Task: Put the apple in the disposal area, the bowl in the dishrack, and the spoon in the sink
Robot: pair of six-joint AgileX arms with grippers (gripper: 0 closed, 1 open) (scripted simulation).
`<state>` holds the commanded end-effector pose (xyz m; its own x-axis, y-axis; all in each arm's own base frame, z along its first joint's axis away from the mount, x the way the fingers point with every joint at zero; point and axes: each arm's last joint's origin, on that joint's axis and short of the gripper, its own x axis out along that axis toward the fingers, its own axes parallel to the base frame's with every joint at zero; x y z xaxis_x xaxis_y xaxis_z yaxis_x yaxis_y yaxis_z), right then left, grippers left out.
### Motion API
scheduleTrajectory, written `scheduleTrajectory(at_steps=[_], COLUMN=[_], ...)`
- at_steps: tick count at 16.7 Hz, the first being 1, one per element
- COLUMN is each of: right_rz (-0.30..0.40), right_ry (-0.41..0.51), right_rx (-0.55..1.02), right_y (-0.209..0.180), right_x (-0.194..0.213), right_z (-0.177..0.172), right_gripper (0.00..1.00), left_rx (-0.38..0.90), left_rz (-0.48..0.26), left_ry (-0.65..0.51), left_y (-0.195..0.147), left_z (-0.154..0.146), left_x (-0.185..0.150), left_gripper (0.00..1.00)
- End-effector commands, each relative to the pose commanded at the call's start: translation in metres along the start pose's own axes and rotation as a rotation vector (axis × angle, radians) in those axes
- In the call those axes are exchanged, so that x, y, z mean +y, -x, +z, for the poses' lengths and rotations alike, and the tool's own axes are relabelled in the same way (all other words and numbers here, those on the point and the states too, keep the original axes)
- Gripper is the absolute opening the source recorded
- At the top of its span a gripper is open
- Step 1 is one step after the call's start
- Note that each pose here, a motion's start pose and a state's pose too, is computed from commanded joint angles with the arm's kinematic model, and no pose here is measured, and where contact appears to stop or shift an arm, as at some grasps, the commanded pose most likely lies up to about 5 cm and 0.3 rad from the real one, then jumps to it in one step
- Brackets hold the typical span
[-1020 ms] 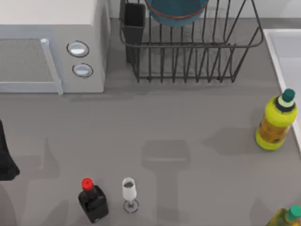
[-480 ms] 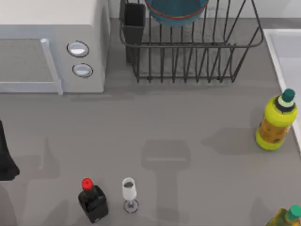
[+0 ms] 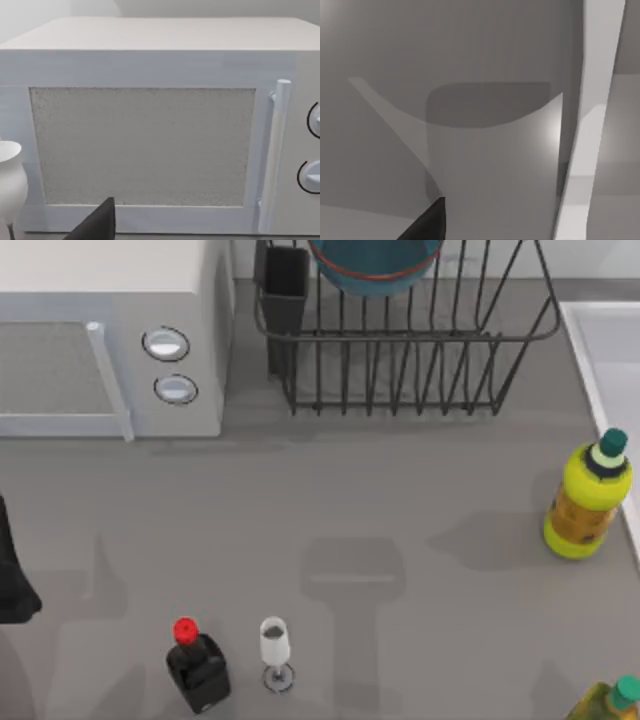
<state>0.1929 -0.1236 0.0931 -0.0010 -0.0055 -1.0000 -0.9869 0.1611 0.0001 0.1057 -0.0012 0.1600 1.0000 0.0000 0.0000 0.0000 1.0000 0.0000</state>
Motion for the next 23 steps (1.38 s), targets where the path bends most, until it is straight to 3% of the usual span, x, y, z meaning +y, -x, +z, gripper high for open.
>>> scheduleTrajectory(at_steps=[1, 14, 22, 23], right_rz=[0.0, 0.0, 0.0, 0.001], right_ry=[0.0, 0.0, 0.0, -0.037], right_rx=[0.0, 0.0, 0.0, 0.035], right_y=[0.0, 0.0, 0.0, 0.022], right_x=[0.0, 0.0, 0.0, 0.0], right_z=[0.0, 0.0, 0.0, 0.001], right_gripper=[1.0, 0.02, 0.0, 0.0], left_rx=[0.0, 0.0, 0.0, 0.0], left_rz=[0.0, 0.0, 0.0, 0.0], left_ry=[0.0, 0.0, 0.0, 0.0], left_y=[0.0, 0.0, 0.0, 0.0], left_z=[0.0, 0.0, 0.0, 0.0], left_x=[0.0, 0.0, 0.0, 0.0], left_gripper=[1.0, 1.0, 1.0, 1.0])
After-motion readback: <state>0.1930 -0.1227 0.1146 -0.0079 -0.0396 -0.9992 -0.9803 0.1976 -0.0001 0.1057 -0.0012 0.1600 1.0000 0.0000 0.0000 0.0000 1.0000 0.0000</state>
